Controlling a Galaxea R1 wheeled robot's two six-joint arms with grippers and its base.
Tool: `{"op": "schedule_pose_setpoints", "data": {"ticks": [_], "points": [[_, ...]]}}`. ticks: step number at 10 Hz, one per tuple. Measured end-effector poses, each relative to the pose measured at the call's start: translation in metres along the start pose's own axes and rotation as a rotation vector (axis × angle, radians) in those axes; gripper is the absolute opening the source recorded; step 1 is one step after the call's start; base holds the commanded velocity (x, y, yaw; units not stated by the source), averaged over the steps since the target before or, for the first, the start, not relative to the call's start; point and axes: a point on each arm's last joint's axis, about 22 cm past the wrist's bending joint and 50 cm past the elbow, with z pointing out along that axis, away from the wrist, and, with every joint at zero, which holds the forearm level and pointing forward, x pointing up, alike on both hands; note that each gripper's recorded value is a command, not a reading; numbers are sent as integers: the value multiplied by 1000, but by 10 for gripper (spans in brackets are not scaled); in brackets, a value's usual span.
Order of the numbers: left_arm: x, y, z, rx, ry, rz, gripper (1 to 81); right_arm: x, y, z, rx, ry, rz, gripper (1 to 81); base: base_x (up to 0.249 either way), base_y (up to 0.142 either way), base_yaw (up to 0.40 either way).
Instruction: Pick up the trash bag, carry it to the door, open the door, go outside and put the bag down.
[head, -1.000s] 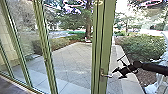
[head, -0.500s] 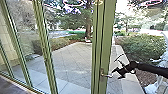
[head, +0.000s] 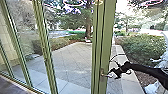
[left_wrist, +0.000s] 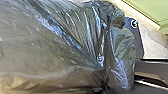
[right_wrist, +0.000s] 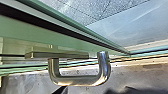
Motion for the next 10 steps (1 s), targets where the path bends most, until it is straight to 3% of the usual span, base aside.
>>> {"op": "schedule_pose_setpoints", "data": {"ticks": [3,6,10], "points": [[0,0,0,0,-1,-1,10,-2,24,14,-32,-7,45,811,0,0,0],[0,0,0,0,-1,-1,10,12,22,16,-36,36,75,811,0,0,0],[0,0,0,0,-2,-1,10,12,20,24,-48,44,85,811,0,0,0]]}}
